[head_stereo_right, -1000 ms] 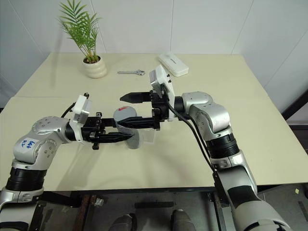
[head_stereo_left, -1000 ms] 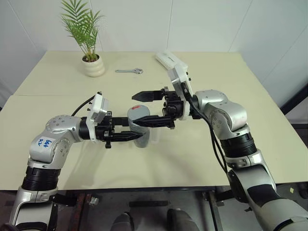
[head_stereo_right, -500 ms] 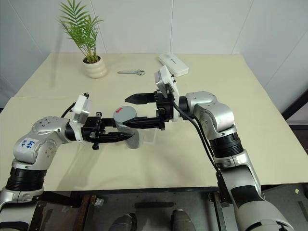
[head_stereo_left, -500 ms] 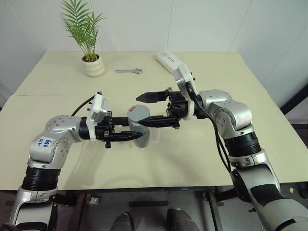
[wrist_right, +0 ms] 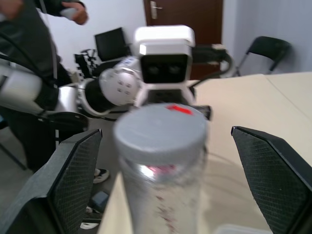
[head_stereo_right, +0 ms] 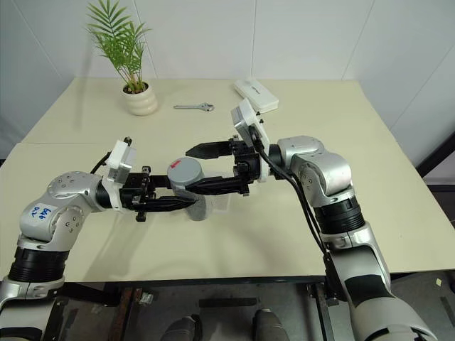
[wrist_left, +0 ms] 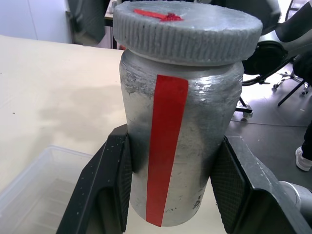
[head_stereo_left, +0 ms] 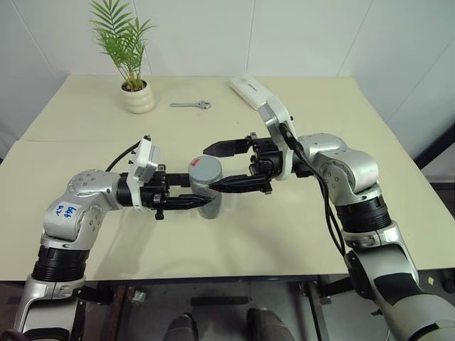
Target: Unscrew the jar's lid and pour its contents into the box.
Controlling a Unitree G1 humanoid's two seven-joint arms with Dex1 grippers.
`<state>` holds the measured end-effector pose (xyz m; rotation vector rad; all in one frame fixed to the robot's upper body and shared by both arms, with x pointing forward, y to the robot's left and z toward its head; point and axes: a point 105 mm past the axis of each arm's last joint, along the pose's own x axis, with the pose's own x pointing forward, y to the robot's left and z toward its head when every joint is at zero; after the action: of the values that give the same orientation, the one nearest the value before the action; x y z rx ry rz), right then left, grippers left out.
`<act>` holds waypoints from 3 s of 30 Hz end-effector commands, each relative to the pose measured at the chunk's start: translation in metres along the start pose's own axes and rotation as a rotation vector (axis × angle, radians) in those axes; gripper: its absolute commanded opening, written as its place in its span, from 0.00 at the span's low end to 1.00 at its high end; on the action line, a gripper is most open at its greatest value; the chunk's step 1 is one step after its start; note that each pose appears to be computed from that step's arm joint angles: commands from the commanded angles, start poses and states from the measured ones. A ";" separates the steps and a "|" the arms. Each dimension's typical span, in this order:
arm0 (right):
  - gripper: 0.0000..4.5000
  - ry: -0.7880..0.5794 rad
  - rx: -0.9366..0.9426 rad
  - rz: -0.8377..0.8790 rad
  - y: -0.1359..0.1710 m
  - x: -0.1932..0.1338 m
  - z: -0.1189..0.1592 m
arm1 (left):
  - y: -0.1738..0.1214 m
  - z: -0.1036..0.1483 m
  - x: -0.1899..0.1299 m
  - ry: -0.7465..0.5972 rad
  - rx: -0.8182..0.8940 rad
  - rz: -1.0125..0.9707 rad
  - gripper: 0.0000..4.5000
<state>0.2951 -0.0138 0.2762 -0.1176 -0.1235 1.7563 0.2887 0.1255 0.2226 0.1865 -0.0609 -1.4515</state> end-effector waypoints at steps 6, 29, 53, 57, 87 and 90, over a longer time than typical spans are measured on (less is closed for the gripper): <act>0.99 -0.011 -0.068 -0.032 -0.005 0.016 0.013 | -0.005 0.007 -0.002 0.000 0.028 -0.018 0.41; 0.57 -0.032 -0.062 -0.020 0.000 0.021 0.012 | -0.004 0.007 -0.001 0.004 0.027 -0.012 0.41; 0.57 -0.124 -0.038 -0.708 -0.061 -0.104 -0.016 | 0.000 0.007 -0.013 0.006 0.018 0.035 0.41; 0.57 -0.038 -0.052 -0.898 -0.072 -0.144 -0.067 | 0.007 0.011 -0.015 -0.021 0.011 0.059 0.41; 0.99 0.168 -0.150 -0.597 0.009 -0.107 -0.053 | 0.065 0.026 -0.041 -0.020 0.044 0.267 0.41; 0.99 0.150 -0.140 -0.611 0.008 -0.096 -0.050 | 0.079 0.021 -0.046 0.014 0.050 0.315 0.41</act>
<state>0.3163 -0.1125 0.2191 -0.2925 -0.1310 1.1275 0.3541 0.1731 0.2531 0.1711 -0.0898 -1.1628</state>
